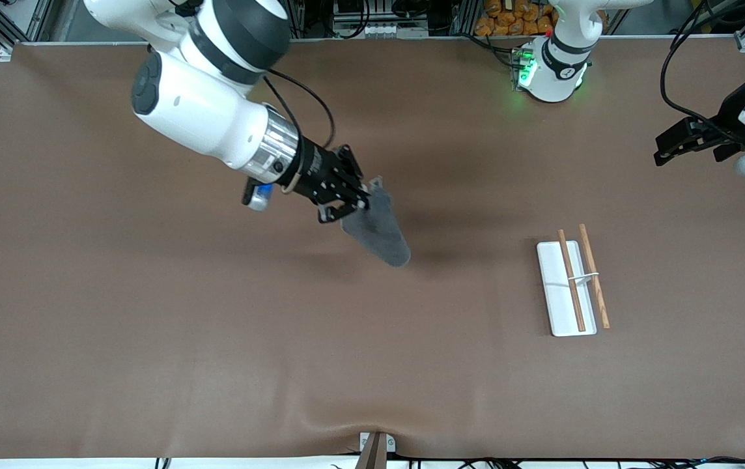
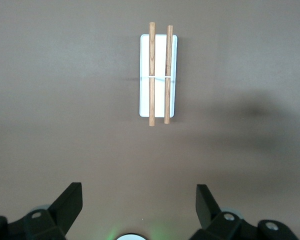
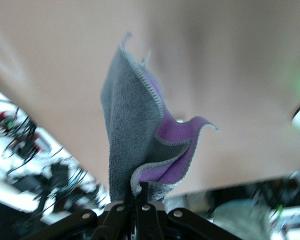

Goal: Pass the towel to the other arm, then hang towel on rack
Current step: 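Lift the towel with the right gripper toward the table middle, then reach the left gripper to the hanging towel and grasp it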

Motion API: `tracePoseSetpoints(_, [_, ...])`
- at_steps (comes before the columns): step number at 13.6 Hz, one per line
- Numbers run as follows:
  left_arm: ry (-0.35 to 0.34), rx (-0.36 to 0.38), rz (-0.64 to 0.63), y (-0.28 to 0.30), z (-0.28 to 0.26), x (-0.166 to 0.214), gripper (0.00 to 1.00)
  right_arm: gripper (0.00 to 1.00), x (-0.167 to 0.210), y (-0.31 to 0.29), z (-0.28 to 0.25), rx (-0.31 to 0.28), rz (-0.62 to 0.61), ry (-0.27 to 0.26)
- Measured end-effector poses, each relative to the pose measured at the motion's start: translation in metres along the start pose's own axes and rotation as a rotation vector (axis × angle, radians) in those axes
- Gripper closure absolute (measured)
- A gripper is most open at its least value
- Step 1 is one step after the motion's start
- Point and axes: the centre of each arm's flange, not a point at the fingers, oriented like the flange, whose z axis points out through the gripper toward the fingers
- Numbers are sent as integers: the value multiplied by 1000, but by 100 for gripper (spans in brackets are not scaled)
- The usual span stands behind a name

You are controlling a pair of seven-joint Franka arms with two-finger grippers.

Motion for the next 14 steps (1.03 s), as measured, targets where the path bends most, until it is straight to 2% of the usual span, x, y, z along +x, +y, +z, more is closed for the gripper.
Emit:
tracePoseSetpoints(2, [-1,0,2,1,1,0,0,98,-2,-7,15,17,61,-80])
tracePoseSetpoints(6, [-33,-1,17,11,24,22,0,98,-1,-14,27,4,101,-111])
tracePoseSetpoints(8, [-22,-13,52,34,42,43,0,98,-3,-12,29,-1,103,-112])
tracePoseSetpoints(10, [1,-68,55,63,63,64,0,98,-5,-7,32,-7,103,-112])
tracePoseSetpoints(14, [-3,-215,-52,90,104,95,0,98,-8,-7,31,-6,102,-116])
